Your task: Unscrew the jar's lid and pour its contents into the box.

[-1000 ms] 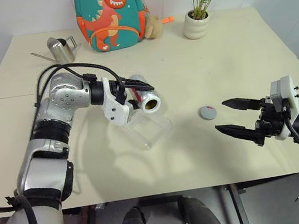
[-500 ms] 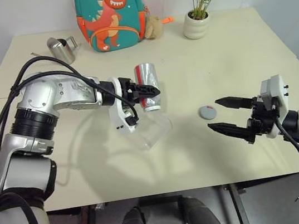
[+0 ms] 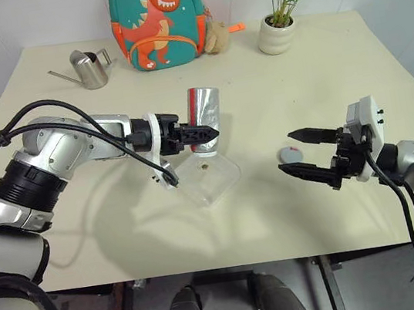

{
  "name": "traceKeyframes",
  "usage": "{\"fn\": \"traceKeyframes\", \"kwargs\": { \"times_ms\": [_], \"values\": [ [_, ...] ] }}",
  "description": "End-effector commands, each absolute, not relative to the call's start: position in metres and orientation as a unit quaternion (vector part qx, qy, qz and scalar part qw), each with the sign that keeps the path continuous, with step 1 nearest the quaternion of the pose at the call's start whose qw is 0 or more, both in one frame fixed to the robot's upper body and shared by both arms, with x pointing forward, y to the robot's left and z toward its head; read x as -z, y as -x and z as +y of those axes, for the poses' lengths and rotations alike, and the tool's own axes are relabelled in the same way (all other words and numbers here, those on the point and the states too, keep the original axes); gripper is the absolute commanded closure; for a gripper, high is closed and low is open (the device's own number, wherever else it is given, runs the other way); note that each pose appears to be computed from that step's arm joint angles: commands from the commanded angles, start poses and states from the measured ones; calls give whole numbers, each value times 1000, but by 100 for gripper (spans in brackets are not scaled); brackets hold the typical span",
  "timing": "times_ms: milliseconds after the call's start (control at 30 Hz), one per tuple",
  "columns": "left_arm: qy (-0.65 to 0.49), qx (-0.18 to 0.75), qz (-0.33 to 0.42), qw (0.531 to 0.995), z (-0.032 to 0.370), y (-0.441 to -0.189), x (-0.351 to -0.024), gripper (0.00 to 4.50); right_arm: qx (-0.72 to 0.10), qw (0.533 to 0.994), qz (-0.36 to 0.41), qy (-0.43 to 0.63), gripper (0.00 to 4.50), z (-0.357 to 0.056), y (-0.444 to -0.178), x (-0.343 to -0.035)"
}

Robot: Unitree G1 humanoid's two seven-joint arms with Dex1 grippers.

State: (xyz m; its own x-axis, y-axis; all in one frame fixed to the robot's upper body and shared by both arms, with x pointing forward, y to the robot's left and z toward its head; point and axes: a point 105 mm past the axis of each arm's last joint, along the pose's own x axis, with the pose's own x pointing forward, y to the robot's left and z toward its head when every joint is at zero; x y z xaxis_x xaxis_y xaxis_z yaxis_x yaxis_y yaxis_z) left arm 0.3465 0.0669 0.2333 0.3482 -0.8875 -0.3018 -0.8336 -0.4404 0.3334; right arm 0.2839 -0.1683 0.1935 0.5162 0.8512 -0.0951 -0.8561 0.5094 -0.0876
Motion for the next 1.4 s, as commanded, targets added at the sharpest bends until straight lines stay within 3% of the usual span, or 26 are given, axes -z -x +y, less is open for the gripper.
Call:
{"fn": "traceKeyframes", "kwargs": {
  "times_ms": [33,100,233,333,500,600,867,1300,1400],
  "values": [
    [-814,213,-522,136,70,-351,-251,254,-499,864,-3,69,5,-165,-283,-202],
    [-800,223,-487,272,79,-365,-262,254,-499,864,-5,70,5,-165,-284,-203],
    [-738,230,-430,466,91,-379,-275,254,-501,862,-7,72,5,-166,-283,-205],
    [-687,242,-400,557,97,-381,-276,254,-509,858,-10,74,5,-167,-282,-208],
    [-427,228,-270,832,144,-407,-270,254,-517,852,-19,81,5,-172,-286,-218],
    [-267,240,-196,913,166,-413,-252,254,-520,850,-18,86,5,-173,-289,-219],
    [-91,292,-140,942,175,-402,-224,254,-538,838,-9,92,5,-169,-289,-221],
    [-97,322,-96,937,175,-382,-182,254,-553,827,9,98,5,-169,-289,-221],
    [-93,314,-98,940,177,-379,-180,161,-556,825,12,99,0,-170,-289,-220]
  ]
}}
